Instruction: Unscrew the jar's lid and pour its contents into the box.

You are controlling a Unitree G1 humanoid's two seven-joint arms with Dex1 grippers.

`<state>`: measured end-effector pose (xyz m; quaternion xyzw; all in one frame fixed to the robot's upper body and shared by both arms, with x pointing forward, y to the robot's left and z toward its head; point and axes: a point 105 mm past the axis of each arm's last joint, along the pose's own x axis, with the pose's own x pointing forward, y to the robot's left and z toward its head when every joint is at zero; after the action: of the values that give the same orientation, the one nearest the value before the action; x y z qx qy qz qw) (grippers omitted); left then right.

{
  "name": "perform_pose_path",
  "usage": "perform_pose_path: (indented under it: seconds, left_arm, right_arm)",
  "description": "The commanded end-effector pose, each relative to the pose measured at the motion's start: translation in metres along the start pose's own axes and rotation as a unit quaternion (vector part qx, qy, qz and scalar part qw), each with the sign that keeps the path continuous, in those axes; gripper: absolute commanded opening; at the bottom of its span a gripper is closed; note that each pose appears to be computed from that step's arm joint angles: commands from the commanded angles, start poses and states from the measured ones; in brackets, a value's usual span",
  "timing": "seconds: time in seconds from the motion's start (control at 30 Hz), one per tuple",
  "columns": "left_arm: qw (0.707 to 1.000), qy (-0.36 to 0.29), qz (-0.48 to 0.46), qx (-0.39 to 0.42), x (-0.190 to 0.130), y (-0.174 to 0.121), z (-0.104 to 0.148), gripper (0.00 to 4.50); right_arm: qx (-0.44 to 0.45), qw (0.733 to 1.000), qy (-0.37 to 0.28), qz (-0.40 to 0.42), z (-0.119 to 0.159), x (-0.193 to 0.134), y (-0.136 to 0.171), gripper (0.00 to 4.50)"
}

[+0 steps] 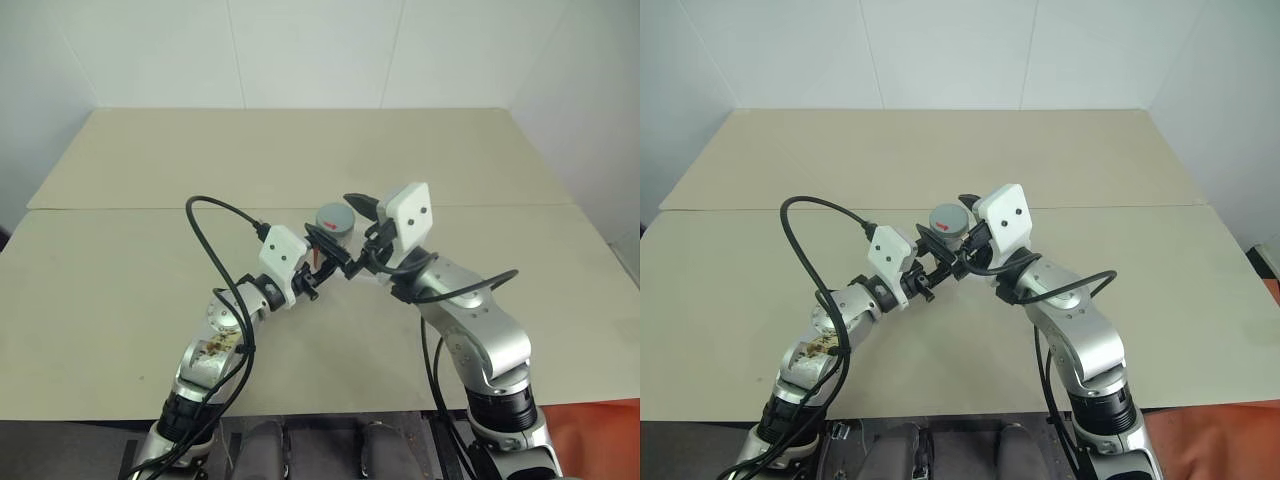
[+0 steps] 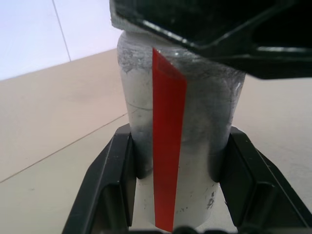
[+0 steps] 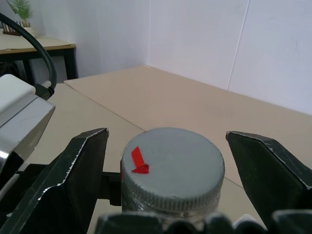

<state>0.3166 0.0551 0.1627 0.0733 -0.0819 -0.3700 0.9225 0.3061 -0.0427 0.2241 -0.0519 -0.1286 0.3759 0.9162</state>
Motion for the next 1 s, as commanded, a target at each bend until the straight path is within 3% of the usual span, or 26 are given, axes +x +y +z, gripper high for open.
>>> perform_pose_path:
  seconds: [0.03,0.1,0.2,0.23,0.63,1.0]
  left_arm:
    - [0.999,-0.031,-0.001,0.026,0.000,0.000,0.015,2.01]
    - [0.999,-0.037,0.002,0.028,0.000,0.001,0.016,2.01]
    - [0.999,-0.041,0.002,0.027,0.001,0.001,0.017,2.01]
    - [0.999,-0.041,0.002,0.027,0.001,0.001,0.018,2.01]
    - [0.997,-0.058,-0.037,0.028,-0.005,-0.005,0.019,2.01]
    - [0.976,-0.129,-0.172,-0.032,-0.030,-0.009,0.036,2.01]
  right_arm:
    - [-0.011,0.999,-0.033,0.003,0.015,-0.001,0.001,4.32]
    - [-0.012,0.999,-0.030,0.005,0.013,-0.001,0.002,3.91]
    - [-0.014,0.999,-0.029,0.009,0.012,-0.002,0.002,2.91]
    - [-0.012,1.000,-0.027,0.007,0.011,-0.002,0.001,2.81]
    - [-0.016,0.999,-0.027,0.026,0.011,-0.005,0.001,2.81]
    - [-0.012,0.988,-0.038,0.149,0.021,-0.017,0.006,2.81]
